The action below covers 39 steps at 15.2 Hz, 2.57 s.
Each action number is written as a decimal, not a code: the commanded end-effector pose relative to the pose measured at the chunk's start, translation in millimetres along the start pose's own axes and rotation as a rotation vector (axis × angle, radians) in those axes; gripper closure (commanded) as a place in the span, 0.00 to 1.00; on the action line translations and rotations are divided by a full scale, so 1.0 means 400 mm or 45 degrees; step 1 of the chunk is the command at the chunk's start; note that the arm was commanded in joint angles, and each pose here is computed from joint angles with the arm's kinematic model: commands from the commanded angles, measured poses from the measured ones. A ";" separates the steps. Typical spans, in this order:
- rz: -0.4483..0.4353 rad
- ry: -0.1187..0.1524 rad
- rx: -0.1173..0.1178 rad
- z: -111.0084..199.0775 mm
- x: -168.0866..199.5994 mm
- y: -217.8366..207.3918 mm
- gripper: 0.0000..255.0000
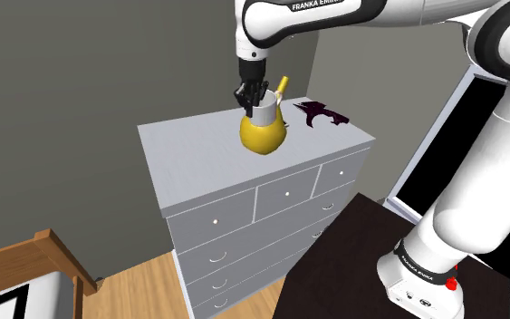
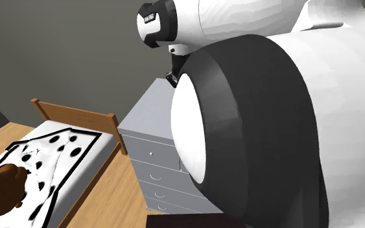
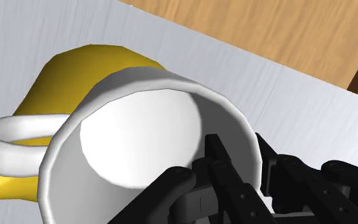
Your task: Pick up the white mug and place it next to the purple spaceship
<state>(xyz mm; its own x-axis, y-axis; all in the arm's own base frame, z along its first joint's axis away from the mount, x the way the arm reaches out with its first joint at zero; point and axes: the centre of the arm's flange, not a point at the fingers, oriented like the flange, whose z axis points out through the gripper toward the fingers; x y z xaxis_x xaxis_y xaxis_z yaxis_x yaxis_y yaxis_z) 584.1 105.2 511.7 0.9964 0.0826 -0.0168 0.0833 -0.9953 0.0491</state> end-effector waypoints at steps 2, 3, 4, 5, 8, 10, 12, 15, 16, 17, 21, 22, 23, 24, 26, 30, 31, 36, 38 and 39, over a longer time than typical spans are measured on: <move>-0.002 -0.007 0.001 0.015 -0.017 0.095 1.00; -0.002 -0.007 0.001 0.017 -0.025 0.127 1.00; -0.002 -0.007 0.001 0.019 -0.033 0.159 1.00; -0.002 -0.007 0.001 0.020 -0.040 0.191 1.00; -0.002 -0.007 0.001 0.025 -0.063 0.288 1.00; -0.002 -0.007 0.001 0.029 -0.078 0.352 1.00; -0.002 -0.007 0.001 0.032 -0.093 0.416 1.00; -0.002 -0.007 0.001 0.037 -0.116 0.512 1.00; -0.002 -0.007 0.001 0.039 -0.124 0.544 1.00; -0.002 -0.007 0.001 0.040 -0.131 0.576 1.00; -0.002 -0.007 0.001 0.047 -0.162 0.705 1.00; -0.002 -0.007 0.001 0.049 -0.170 0.737 1.00; -0.002 -0.007 0.001 0.050 -0.177 0.769 1.00; -0.002 -0.007 0.001 0.051 -0.182 0.789 1.00; -0.002 -0.007 0.001 0.078 -0.182 0.788 1.00; -0.002 -0.007 0.001 0.130 -0.181 0.785 1.00; -0.002 -0.007 0.001 0.144 -0.180 0.785 1.00; -0.002 -0.007 0.001 0.210 -0.179 0.781 1.00; -0.002 -0.007 0.001 0.236 -0.179 0.780 1.00; -0.002 -0.007 0.001 0.249 -0.179 0.779 1.00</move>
<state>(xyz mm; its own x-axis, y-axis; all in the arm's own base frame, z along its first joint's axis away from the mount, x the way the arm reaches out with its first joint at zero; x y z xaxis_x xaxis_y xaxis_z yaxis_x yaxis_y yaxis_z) 538.0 -215.4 434.9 0.9963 0.0833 -0.0229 0.0844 -0.9953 0.0482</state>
